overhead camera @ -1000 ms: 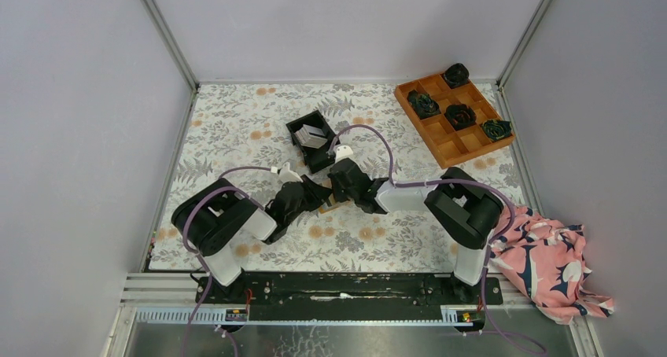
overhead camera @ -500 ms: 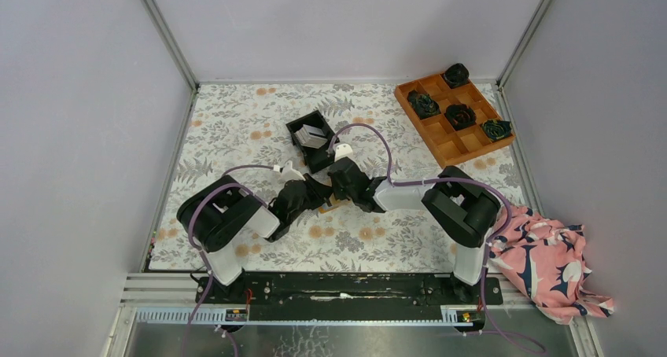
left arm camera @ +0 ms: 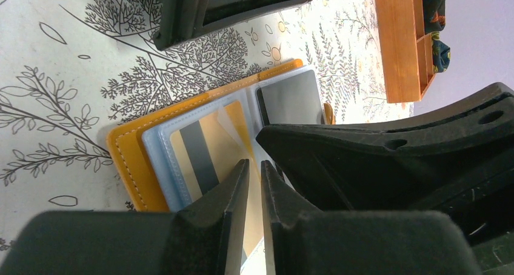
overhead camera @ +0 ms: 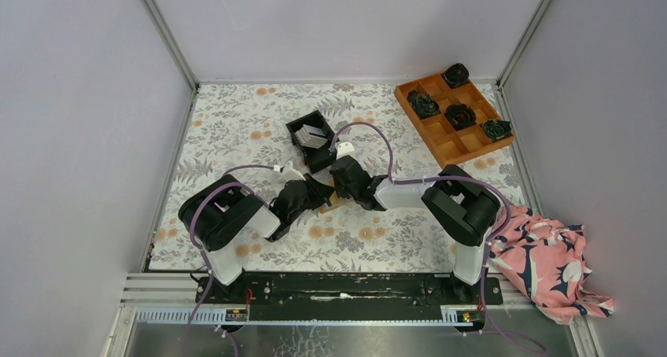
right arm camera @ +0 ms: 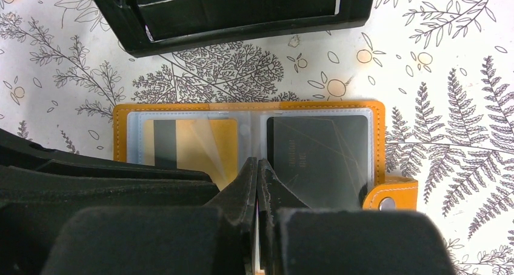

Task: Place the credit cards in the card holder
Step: Insert the credit card into the card holder, then pick up the credit card from the storage box.

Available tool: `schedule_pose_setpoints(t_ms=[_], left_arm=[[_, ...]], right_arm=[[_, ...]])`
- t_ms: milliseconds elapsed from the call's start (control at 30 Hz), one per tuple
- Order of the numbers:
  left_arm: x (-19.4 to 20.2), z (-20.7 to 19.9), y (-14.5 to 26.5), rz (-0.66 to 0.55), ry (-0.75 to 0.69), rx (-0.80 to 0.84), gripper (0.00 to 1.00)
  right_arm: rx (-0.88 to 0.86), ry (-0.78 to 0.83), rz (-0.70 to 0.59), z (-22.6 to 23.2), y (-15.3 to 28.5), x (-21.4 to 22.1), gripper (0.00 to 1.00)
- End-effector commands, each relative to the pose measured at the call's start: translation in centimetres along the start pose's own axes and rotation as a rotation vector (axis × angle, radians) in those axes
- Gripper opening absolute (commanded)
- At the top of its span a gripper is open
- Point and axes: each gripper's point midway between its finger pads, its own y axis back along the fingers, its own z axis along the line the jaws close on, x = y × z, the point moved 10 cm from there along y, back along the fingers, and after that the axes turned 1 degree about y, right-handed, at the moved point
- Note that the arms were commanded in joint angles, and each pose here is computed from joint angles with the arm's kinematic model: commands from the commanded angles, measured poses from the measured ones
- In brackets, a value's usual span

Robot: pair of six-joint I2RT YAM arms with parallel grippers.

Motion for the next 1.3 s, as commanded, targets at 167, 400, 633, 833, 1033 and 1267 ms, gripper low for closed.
schedule_pose_setpoints(t_ms=[167, 400, 633, 833, 1033, 1267], left_arm=[[2.1, 4.2, 1.0, 0.099, -0.077, -0.221, 0.21], [1.3, 3.0, 0.9, 0.059, -0.085, -0.192, 0.26], [-0.9, -0.1, 0.5, -0.019, -0.119, -0.133, 0.32], [-2.8, -2.3, 1.6, -0.093, -0.141, -0.121, 0.35], [-4.8, -2.7, 3.2, -0.211, -0.141, -0.151, 0.44], [-8.7, -1.4, 2.9, -0.255, -0.050, -0.159, 0.49]], right_arm=[[0.097, 0.017, -0.038, -1.6, 0.3, -1.3, 0.00], [0.079, 0.020, -0.056, -1.5, 0.7, -2.0, 0.04], [0.035, 0.033, -0.096, -1.0, 1.7, -4.0, 0.21], [-0.011, 0.045, -0.135, -0.6, 3.0, -5.8, 0.30], [-0.043, 0.098, -0.183, 0.0, 4.3, -9.1, 0.38], [-0.198, 0.139, -0.196, 0.3, 3.1, -14.6, 0.53]])
